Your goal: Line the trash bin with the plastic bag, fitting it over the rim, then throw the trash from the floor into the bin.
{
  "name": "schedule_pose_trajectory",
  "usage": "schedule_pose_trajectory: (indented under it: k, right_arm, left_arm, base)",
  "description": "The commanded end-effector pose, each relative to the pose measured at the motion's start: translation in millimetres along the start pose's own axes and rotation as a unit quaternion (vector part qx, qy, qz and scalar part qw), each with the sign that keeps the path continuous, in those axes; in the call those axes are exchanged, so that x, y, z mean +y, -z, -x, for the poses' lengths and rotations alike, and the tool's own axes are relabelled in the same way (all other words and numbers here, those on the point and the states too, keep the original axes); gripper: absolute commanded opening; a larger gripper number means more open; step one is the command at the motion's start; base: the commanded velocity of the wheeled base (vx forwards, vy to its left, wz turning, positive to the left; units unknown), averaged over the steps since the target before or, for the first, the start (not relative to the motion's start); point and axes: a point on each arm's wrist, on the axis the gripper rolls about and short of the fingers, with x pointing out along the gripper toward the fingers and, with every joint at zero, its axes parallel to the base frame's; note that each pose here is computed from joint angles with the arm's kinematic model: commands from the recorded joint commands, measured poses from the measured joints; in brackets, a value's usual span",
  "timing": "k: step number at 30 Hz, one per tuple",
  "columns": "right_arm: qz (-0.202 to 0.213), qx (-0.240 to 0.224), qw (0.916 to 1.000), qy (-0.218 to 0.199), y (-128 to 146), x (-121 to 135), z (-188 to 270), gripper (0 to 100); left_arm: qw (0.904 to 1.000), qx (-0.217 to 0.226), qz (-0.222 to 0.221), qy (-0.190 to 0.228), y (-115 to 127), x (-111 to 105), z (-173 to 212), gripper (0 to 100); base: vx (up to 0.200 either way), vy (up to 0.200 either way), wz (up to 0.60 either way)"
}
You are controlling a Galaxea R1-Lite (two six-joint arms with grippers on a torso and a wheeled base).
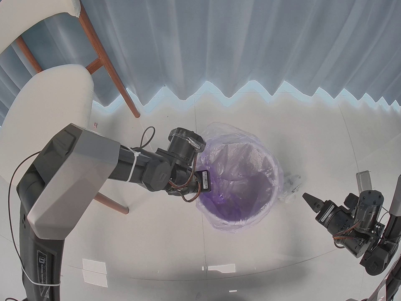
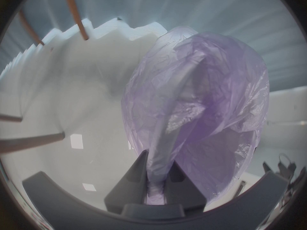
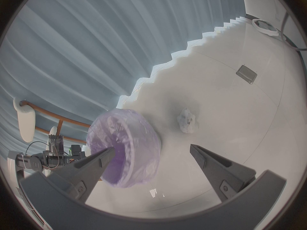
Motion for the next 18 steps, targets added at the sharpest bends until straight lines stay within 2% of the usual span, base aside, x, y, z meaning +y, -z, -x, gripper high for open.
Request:
schedule_pose_trajectory:
  k: [1, 2, 6, 11, 12, 13, 14, 15, 18]
  right_arm:
    - [-0.006, 0.003, 1.0000, 0.003, 1, -2, 2, 100]
    - [-0.008, 0.003, 1.0000, 0.002, 1, -1, 3, 100]
    - [-0.009, 0.003, 1.0000, 0.002, 1, -1, 3, 100]
    - [-0.017, 0.004, 0.9998, 0.004, 2, -2, 2, 100]
    - [-0.016, 0.004, 0.9998, 0.005, 2, -2, 3, 100]
    - [-0.017, 0.004, 0.9998, 0.004, 2, -2, 2, 100]
    - [-0.017, 0.004, 0.9998, 0.004, 2, -2, 2, 100]
    - [-0.017, 0.004, 0.9998, 0.004, 2, -2, 2, 100]
    - [-0.017, 0.005, 0.9998, 0.006, 2, -2, 2, 100]
  left_arm:
    - [0.9979, 0.023, -0.054, 0.027, 1, 15, 9, 0]
    - [0.9950, 0.032, -0.087, 0.038, 2, 19, 8, 0]
    - [0.9837, 0.032, -0.168, 0.056, -4, 32, 6, 0]
    - [0.9519, 0.023, -0.299, 0.064, -13, 52, 6, 0]
    - [0.9471, 0.024, -0.313, 0.067, -14, 55, 5, 0]
    - [0.9468, 0.023, -0.314, 0.066, -14, 55, 5, 0]
    - [0.9394, 0.023, -0.335, 0.067, -14, 58, 5, 0]
    - [0.9360, 0.023, -0.345, 0.067, -14, 58, 4, 0]
    - [0.9336, 0.020, -0.351, 0.068, -14, 58, 2, 0]
  base:
    - [0.000, 0.000, 0.00]
    - [0.000, 0.000, 0.00]
    - [0.000, 0.000, 0.00]
    - [0.000, 0.000, 0.00]
    - [0.000, 0.000, 0.00]
    - [0.000, 0.000, 0.00]
    - [0.000, 0.000, 0.00]
    - [0.000, 0.000, 0.00]
    - [0.000, 0.000, 0.00]
